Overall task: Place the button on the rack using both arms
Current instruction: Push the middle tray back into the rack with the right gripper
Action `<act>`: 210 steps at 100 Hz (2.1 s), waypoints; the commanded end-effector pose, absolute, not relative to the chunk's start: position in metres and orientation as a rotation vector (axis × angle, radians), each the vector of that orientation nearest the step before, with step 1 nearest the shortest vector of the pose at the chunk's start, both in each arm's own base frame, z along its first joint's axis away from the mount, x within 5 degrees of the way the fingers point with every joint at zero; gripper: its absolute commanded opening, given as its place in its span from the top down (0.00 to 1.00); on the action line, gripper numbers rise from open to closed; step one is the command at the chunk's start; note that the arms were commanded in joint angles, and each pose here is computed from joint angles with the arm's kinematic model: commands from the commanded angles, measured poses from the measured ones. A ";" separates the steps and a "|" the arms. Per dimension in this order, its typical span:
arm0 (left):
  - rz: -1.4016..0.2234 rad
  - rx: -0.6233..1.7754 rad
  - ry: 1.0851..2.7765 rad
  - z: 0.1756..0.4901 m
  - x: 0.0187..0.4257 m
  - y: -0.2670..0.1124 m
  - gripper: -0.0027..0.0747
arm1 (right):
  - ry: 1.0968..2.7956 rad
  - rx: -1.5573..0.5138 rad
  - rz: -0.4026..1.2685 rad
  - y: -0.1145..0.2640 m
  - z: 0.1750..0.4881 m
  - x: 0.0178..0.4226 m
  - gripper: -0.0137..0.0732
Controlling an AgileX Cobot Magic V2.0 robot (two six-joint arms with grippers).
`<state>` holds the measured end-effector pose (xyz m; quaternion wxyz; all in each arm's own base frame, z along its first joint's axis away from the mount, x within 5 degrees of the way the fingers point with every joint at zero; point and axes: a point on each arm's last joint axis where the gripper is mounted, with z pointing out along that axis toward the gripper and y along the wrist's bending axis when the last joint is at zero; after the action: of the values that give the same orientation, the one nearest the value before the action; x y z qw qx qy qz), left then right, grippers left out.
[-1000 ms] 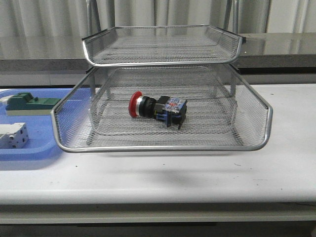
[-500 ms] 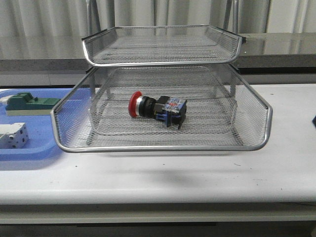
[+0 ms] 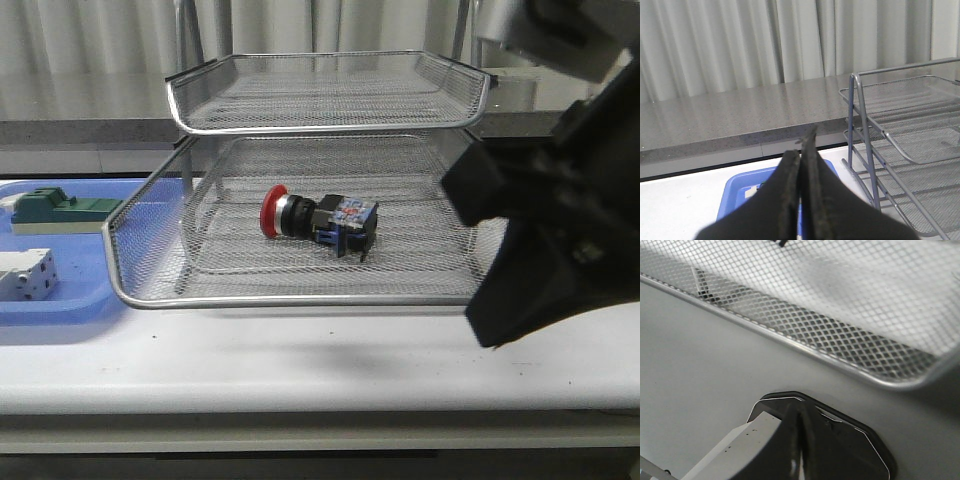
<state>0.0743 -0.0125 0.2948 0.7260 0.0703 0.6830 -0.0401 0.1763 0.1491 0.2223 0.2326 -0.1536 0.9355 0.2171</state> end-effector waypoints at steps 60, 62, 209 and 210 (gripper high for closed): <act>-0.079 0.097 1.418 0.310 0.073 -0.009 0.99 | 2.399 -0.347 0.658 0.202 0.197 0.195 0.91; -0.079 0.097 1.418 0.310 0.073 -0.009 0.99 | 2.389 -0.343 0.659 0.202 0.198 0.196 0.91; -0.079 0.097 1.418 0.310 0.073 -0.009 0.99 | 2.232 -0.146 0.563 0.183 0.217 0.274 0.91; -0.079 0.097 1.418 0.310 0.073 -0.009 0.99 | 2.234 -0.147 0.563 0.183 0.218 0.273 0.91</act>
<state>0.0743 -0.0124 0.2950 0.7265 0.0699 0.6824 -0.0399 0.2693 0.1833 0.1918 0.3614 -0.0548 0.9069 0.2093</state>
